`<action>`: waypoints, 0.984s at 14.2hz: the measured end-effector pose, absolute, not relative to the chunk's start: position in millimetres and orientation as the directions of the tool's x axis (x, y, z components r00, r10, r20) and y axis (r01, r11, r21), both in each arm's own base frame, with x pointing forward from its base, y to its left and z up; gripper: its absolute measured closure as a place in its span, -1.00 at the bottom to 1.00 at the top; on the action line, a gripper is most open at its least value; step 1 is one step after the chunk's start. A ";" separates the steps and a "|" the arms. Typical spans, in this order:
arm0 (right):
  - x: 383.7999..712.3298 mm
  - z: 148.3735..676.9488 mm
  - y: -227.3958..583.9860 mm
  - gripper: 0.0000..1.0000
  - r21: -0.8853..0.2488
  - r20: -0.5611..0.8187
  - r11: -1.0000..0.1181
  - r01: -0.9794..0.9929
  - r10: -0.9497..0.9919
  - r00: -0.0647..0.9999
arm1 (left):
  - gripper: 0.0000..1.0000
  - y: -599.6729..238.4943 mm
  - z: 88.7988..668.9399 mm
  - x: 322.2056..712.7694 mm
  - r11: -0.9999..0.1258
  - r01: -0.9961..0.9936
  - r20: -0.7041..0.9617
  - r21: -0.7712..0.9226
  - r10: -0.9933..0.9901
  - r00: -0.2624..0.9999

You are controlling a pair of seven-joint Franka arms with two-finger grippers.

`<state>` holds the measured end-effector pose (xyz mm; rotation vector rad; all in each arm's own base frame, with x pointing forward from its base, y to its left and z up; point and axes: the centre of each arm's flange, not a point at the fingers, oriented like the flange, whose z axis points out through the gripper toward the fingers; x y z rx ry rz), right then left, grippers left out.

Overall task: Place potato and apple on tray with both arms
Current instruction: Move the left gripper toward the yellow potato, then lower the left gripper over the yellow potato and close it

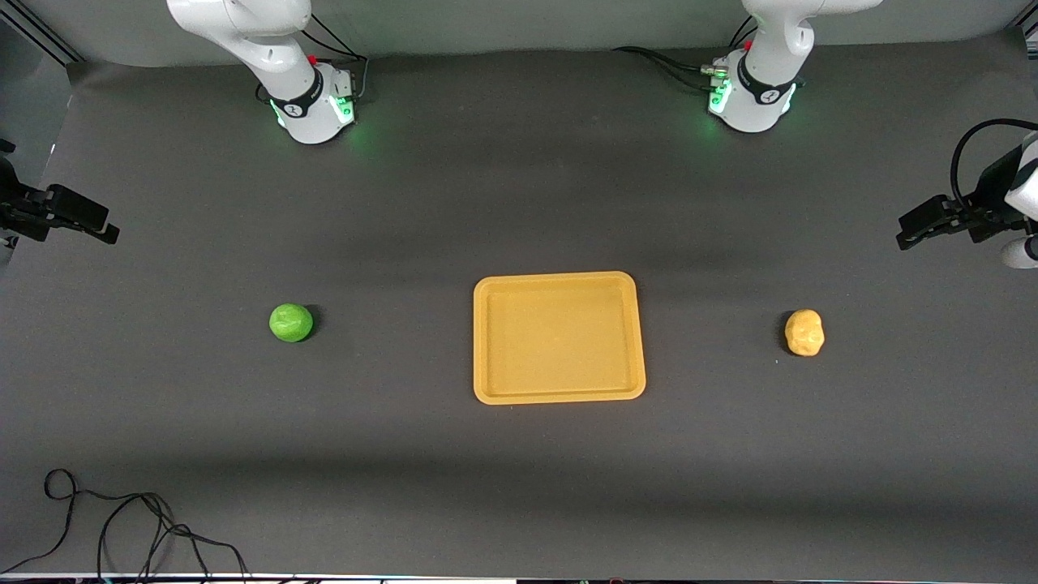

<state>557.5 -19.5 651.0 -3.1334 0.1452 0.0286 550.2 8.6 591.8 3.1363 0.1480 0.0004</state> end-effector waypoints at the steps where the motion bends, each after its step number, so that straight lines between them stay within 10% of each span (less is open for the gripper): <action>1: 557.5 650.8 -19.5 -1.00 -0.004 -0.019 -0.996 -0.092 -0.092 0.996 | -1.00 9.6 590.9 550.8 -0.995 0.096 -0.001 0.002 0.096 0.995; 14: 566.5 634.2 -0.8 -1.00 -0.002 -0.047 -0.998 -0.058 -0.058 0.997 | -1.00 17.4 460.4 593.9 -0.994 0.108 -0.046 -0.002 0.108 0.993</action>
